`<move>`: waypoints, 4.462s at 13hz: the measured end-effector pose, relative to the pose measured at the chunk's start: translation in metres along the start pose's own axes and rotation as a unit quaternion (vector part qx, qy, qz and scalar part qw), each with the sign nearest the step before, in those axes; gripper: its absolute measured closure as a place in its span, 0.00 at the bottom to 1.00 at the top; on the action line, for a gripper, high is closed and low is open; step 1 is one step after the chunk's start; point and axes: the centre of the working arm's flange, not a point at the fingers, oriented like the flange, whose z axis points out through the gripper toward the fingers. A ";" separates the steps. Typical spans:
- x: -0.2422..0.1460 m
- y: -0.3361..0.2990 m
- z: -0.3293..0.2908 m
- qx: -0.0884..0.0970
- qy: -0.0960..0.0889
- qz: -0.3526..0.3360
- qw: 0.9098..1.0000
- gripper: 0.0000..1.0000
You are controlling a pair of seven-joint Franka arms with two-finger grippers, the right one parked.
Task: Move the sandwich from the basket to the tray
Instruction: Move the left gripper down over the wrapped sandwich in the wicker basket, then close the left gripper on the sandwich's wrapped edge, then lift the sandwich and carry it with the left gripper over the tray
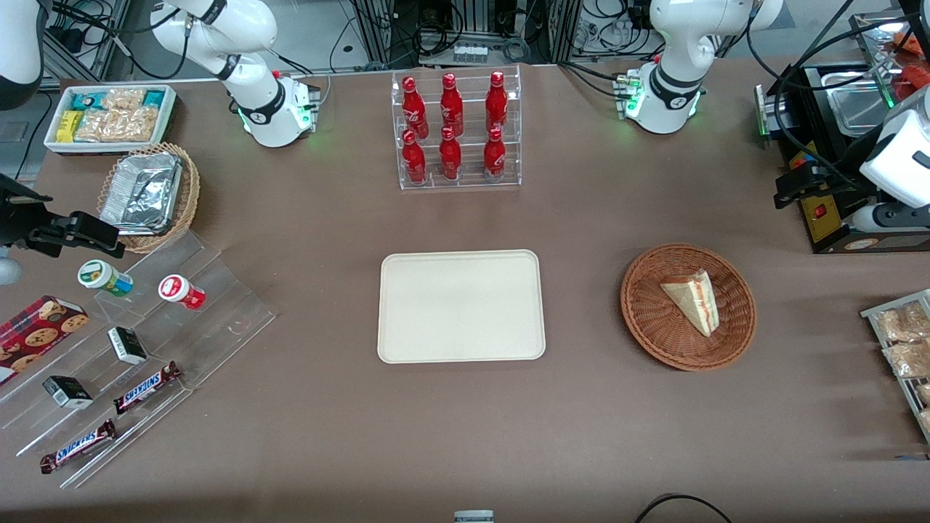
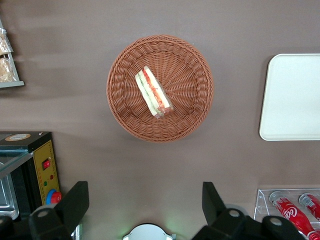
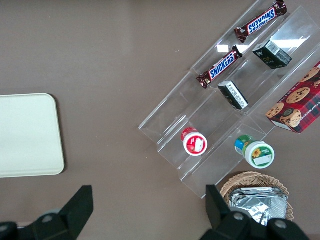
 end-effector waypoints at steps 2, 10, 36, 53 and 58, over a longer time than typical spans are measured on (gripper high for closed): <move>0.000 0.000 0.000 0.000 0.001 0.000 1.000 0.00; 0.030 -0.043 0.036 -0.003 0.002 0.058 0.998 0.00; 0.035 0.010 0.344 0.015 0.027 -0.174 0.984 0.00; 0.044 0.016 0.332 0.026 0.006 -0.217 0.976 0.82; 0.051 0.062 0.247 0.038 -0.006 -0.097 0.995 0.84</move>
